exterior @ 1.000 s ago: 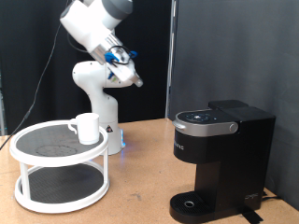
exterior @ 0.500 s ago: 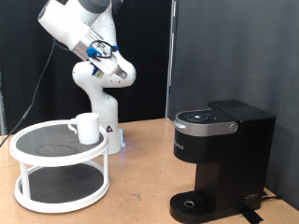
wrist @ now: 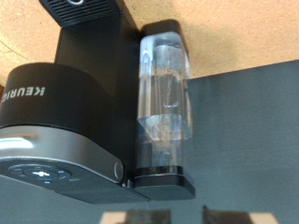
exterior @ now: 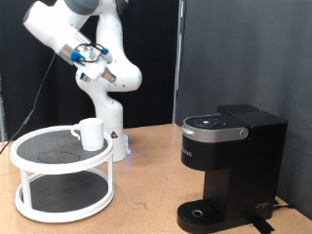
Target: Make a cup of coffee with the keurig machine
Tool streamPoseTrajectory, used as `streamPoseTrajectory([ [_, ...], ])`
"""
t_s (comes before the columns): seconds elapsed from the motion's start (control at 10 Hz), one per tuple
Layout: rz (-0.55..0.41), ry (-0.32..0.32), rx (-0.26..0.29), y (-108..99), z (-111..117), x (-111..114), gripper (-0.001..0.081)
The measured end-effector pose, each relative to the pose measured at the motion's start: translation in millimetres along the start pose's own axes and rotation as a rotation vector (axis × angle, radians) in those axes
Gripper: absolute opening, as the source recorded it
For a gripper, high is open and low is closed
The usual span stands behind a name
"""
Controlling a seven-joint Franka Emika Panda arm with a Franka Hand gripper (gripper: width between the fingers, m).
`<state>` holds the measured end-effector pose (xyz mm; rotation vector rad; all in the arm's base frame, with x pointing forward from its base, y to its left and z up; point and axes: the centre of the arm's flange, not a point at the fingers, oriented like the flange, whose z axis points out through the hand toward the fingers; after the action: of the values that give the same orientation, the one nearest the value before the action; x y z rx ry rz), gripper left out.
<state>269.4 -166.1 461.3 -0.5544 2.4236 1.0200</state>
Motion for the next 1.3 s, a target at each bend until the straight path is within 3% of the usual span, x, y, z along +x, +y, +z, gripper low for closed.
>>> streamPoseTrajectory([
  [0.7,-0.023,-0.024,-0.007,-9,-81,59,0.0],
  [0.9,-0.013,-0.025,0.0,-11,-79,59,0.0],
  [1.3,0.035,-0.042,0.106,-35,-57,73,0.0],
])
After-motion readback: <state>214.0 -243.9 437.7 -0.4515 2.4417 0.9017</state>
